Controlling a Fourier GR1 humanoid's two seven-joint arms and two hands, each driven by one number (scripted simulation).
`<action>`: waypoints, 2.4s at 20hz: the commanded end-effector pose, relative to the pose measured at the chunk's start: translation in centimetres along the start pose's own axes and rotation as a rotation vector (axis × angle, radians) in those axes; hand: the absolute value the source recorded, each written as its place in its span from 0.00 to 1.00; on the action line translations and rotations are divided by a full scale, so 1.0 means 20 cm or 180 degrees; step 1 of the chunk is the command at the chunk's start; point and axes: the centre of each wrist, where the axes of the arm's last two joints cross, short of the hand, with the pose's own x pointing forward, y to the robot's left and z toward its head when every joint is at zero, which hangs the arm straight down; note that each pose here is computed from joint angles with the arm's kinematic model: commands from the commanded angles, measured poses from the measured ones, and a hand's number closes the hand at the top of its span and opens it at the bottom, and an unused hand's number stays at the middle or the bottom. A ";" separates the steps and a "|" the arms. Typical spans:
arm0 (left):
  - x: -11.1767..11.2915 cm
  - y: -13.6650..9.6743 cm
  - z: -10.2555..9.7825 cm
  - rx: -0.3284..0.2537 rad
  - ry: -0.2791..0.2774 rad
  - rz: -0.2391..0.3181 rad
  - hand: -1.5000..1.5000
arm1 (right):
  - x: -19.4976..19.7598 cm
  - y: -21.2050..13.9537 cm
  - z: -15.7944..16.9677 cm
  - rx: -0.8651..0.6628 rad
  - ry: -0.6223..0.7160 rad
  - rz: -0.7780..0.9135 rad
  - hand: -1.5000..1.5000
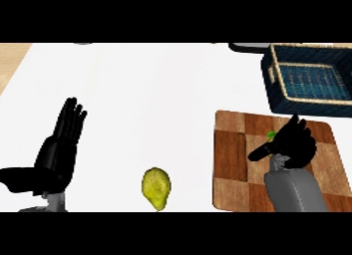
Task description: Pick the lemon from the cutting board and place it in the basket
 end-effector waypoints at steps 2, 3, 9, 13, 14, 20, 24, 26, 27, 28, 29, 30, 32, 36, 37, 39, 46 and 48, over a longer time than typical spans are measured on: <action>-0.02 0.06 -0.04 0.0033 -0.0027 0.0022 0.50 | -0.10 0.05 -0.06 -0.0016 0.0354 -0.0077 0.00; 0.06 -0.04 -0.02 -0.0012 0.0033 -0.0007 0.50 | -0.11 0.07 -0.09 -0.0069 0.0368 -0.0058 0.00; 0.02 0.05 0.00 -0.0003 -0.0014 -0.0072 0.50 | -0.12 0.11 -0.06 0.0211 0.0303 0.0029 1.00; 0.05 -0.05 -0.02 -0.0039 -0.0032 0.0008 0.50 | 0.03 0.12 -0.02 0.0169 0.0090 0.0321 1.00; 0.06 0.03 -0.11 0.0018 0.0033 -0.0020 0.50 | -0.09 0.20 -0.06 0.0157 0.0087 0.0327 1.00; 0.12 -0.06 -0.05 0.0015 -0.0074 -0.0018 0.50 | -0.05 0.14 -0.11 0.0135 0.0011 0.0518 1.00; 0.06 -0.02 -0.05 0.0026 -0.0038 -0.0011 0.50 | 0.04 0.23 -0.05 0.0140 -0.0563 0.0626 1.00; 0.06 -0.07 -0.04 -0.0121 -0.0055 -0.0021 0.50 | 0.15 0.21 0.08 0.0332 -0.1402 0.0788 1.00; 0.04 -0.04 -0.02 -0.0098 -0.0049 0.0032 0.50 | 0.17 0.22 0.15 0.0434 -0.1780 0.0853 1.00; 0.03 -0.03 -0.05 -0.0108 -0.0003 0.0028 0.50 | 0.17 0.23 0.15 0.0512 -0.2175 0.0937 1.00; 0.03 -0.06 -0.05 -0.0171 -0.0052 -0.0007 0.50 | 0.18 0.28 0.24 0.0616 -0.2550 0.1123 1.00; 0.01 -0.07 -0.03 -0.0151 -0.0051 0.0019 0.50 | 0.22 0.23 0.22 0.0543 -0.2733 0.1063 1.00; 0.03 -0.03 -0.03 -0.0074 -0.0020 -0.0031 0.50 | 0.17 0.27 0.21 0.0403 -0.3045 0.1087 1.00; 0.00 -0.01 -0.03 -0.0001 -0.0026 -0.0043 0.50 | 0.17 0.23 0.27 0.0323 -0.3384 0.0534 1.00; 0.00 0.03 -0.02 0.0028 -0.0007 -0.0016 0.50 | 0.14 0.21 0.32 0.0324 -0.3452 0.0340 1.00; 0.01 -0.01 0.04 0.0001 -0.0040 -0.0063 0.50 | 0.18 0.11 0.26 0.0345 -0.3455 -0.0030 1.00; 0.08 0.08 0.01 0.0078 0.0014 -0.0003 0.50 | 0.07 -0.32 0.48 0.0150 -0.3805 -0.1083 1.00; 0.02 -0.02 0.02 0.0131 0.0019 -0.0005 0.50 | 0.00 -0.41 0.52 0.0144 -0.3825 -0.1368 1.00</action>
